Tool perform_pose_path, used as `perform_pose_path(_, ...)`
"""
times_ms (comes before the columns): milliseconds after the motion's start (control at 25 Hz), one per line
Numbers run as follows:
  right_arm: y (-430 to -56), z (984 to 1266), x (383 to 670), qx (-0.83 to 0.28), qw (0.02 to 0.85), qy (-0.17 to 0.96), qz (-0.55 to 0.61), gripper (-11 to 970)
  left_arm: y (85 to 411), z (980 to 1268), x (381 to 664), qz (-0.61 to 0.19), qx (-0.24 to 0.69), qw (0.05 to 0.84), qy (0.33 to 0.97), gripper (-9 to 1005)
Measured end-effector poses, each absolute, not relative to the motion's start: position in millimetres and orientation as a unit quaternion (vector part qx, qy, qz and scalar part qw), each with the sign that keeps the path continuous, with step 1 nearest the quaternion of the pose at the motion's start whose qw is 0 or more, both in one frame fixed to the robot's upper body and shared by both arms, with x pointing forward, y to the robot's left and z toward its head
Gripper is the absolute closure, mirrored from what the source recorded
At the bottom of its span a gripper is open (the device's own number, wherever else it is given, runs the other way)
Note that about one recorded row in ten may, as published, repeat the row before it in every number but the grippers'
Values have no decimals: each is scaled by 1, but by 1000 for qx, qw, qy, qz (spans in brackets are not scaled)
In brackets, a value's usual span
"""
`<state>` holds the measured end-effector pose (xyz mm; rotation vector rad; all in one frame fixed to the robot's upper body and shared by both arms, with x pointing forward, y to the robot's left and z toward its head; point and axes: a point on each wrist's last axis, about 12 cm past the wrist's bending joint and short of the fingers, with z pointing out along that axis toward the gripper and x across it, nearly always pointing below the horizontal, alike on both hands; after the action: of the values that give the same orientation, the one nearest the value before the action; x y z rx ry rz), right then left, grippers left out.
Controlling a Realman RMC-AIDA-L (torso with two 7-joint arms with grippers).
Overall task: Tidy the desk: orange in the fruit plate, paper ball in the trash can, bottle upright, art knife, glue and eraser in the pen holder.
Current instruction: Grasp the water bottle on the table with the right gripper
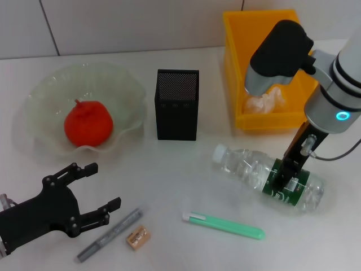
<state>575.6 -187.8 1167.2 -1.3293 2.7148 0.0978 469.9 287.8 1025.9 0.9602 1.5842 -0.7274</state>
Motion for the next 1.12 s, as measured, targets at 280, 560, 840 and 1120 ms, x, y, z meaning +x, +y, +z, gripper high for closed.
perform_pose_path(280,-189,1156,576,-434,46,899,34,130,288,1025,470,-305,404,544,669,150)
perform_pose_path(560,-189,1151,578,-430,48,901,36,131,288,1025,470,-304,405,544,669,151)
perform_pose_path(840,-188,1140,579,-429,40,902,37,131,287,1025,471,-303,405,544,669,152)
perform_pose_path(1120,-188,1137,579,-429,38,902,36,132,287,1026,472,-304,406,544,669,152)
